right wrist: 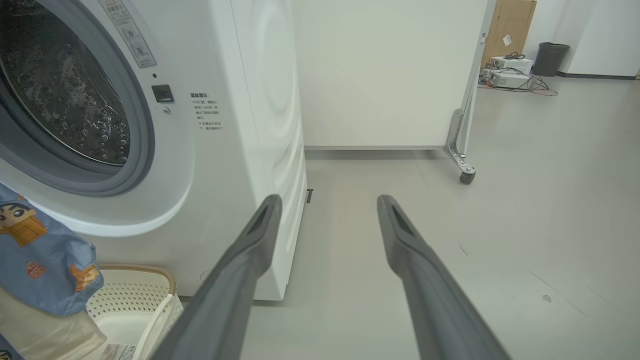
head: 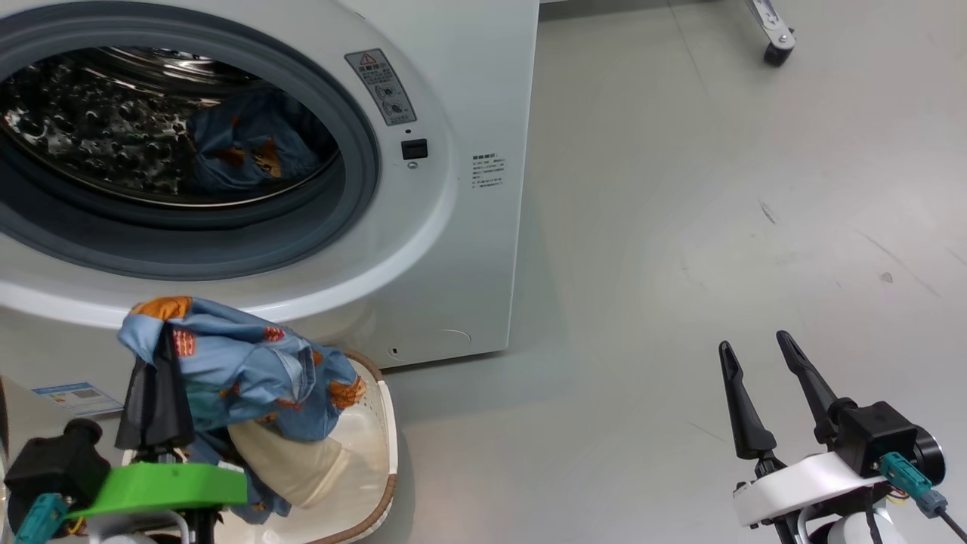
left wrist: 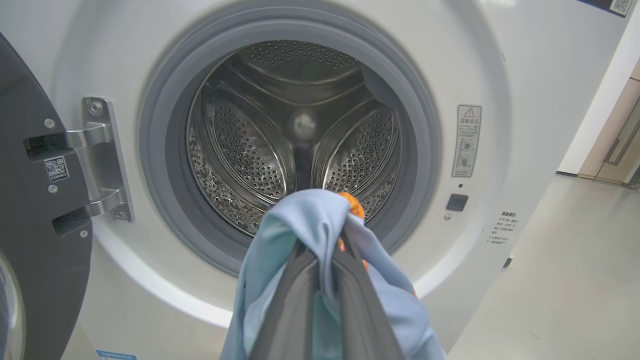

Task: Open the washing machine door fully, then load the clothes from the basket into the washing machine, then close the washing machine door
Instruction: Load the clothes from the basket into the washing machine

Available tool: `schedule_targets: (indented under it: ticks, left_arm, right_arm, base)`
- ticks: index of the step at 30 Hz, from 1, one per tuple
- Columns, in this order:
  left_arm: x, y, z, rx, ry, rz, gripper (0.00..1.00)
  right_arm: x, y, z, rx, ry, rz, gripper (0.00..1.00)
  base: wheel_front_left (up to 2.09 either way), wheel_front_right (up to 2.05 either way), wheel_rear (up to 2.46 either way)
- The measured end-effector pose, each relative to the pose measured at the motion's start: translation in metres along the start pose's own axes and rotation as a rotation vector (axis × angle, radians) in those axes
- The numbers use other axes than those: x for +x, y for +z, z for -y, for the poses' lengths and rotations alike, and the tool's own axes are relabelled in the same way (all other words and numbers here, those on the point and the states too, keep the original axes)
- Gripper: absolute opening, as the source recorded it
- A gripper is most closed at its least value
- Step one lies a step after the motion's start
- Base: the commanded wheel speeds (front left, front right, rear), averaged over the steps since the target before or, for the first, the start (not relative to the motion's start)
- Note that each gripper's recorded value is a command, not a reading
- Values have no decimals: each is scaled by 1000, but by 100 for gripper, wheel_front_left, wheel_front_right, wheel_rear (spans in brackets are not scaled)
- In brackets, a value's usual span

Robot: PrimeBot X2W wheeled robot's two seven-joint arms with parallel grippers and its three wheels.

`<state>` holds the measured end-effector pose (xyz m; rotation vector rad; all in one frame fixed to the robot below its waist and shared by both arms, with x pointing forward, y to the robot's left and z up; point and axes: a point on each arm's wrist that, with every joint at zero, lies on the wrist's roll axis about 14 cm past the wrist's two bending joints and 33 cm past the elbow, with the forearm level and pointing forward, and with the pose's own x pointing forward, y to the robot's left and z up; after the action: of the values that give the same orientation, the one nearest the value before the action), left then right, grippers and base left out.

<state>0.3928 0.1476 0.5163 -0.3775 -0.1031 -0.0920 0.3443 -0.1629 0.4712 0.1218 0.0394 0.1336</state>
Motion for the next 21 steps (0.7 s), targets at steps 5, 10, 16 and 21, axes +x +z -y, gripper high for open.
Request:
schedule_targets:
  ticks: [5, 10, 16, 21]
  left_arm:
    - [27, -3, -3, 16, -19, -2, 0]
    - [50, -6, -7, 39, -22, -7, 0]
    - [91, -11, -12, 66, -27, -14, 0]
    - [124, -22, -17, 91, -25, -40, 0]
  right_arm:
    - [6, 0, 3, 8, -19, 0, 100]
    - [8, -2, 8, 17, -43, -3, 100]
    - [9, -5, 17, 21, -84, -17, 100]
    - [7, -11, 24, 30, -120, -36, 100]
  base:
    - [0, 0, 0]
    - [0, 0, 0]
    - [0, 0, 0]
    - [0, 0, 0]
